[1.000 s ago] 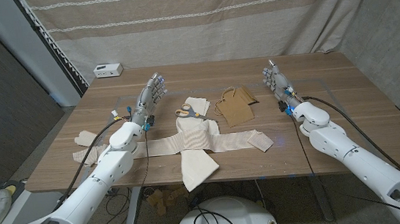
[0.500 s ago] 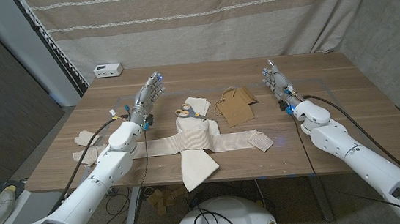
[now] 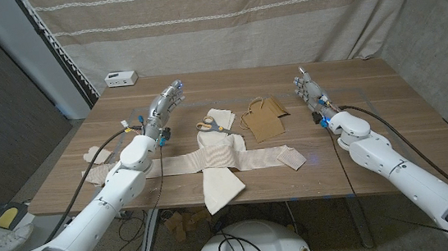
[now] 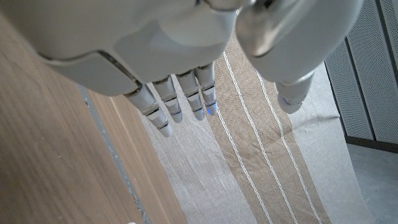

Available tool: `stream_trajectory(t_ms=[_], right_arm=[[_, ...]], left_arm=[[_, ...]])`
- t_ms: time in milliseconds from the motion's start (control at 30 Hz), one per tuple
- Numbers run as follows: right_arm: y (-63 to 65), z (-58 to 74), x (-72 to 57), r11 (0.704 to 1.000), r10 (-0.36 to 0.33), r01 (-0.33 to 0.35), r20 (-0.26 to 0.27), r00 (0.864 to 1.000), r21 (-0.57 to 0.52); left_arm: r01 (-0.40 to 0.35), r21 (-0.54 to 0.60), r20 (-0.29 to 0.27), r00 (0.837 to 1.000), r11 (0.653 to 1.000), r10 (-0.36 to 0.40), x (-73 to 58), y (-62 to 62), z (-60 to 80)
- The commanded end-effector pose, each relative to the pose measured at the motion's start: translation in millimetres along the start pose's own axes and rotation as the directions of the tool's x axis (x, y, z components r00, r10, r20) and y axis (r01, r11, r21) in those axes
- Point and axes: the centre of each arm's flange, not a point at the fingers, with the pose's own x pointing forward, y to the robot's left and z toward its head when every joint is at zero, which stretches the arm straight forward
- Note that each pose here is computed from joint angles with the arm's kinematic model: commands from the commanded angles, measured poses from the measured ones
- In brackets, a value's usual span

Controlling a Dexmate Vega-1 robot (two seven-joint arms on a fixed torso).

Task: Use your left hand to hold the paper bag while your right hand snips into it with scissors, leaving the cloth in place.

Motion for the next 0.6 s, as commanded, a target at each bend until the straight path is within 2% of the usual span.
stream_trajectory(t_ms=[33,267,433,567,600], right_arm=[[-3.6,0.0,-3.5,1.0,0.001,-0.001,-0.005,1.0,-0.009],[-2.3,-0.3,-4.2,1.0,0.015,-0.015,0.021,1.0,-0.016],[-1.6,-2.8,-7.0,1.0,0.017,-0.016,0.021,1.0,-0.016],[-2.9,-5.5,-9.5,1.0,0.019,-0.019,0.013,1.0,-0.021],[-4.2,-6.5,-9.9,1.0,0.02,-0.02,0.009,1.0,-0.021]], left_arm=[[0.03,0.091,0.027,0.999,0.995,-0.033,-5.6,-8.0,1.2],[0.05,0.126,0.04,0.998,0.991,-0.055,-4.3,-7.3,-0.3],[0.067,0.133,0.039,0.997,0.989,-0.073,-3.3,-8.1,-0.4],[0.043,0.143,0.06,0.997,0.989,-0.052,-4.1,-11.2,2.1],[0.06,0.152,0.057,0.996,0.987,-0.069,-2.7,-11.3,3.9]])
